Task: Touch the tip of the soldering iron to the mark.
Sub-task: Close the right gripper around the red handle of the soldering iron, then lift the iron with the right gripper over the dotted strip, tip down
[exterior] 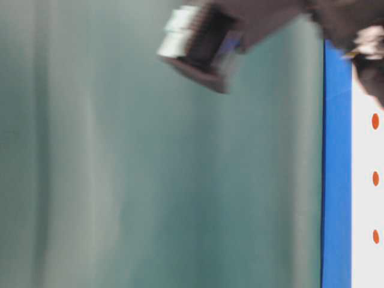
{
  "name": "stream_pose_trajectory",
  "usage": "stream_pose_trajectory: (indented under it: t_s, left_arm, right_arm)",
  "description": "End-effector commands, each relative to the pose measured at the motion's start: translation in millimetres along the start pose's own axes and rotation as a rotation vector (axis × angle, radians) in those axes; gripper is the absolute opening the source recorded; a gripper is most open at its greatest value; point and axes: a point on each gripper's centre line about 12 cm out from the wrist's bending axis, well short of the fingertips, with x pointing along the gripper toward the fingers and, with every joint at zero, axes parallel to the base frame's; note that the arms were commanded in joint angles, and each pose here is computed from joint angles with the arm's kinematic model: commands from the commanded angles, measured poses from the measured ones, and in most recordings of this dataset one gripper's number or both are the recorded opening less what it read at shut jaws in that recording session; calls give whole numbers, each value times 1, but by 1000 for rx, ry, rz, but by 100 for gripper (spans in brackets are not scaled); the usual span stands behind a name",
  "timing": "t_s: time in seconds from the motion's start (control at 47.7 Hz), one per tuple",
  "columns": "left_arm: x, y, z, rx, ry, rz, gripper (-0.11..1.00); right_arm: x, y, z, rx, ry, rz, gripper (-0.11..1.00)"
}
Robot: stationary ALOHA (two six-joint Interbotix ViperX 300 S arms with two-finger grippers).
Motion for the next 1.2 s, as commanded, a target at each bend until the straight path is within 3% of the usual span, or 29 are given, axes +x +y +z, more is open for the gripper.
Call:
stream_pose_trajectory:
  t_s: [0.0,0.357,0.482,0.881,1.175]
  left_arm:
    - [1,1,5,0,-15,3,0]
    - [0,1,6,0,-18,4,0]
    - [0,1,6,0,-18,3,0]
    - [0,0,6,2,-20,2,0]
    - [0,1,6,0,-20,3,0]
  right_arm:
    - [-16,8,33,2,-56,32,6]
    - [-71,21,102,-84,-35,127,6]
    - [-80,23,112,-98,-39,141,6]
    - [-78,16,114,-119,-32,127,6]
    - [-74,-26,127,-196,1,37,6]
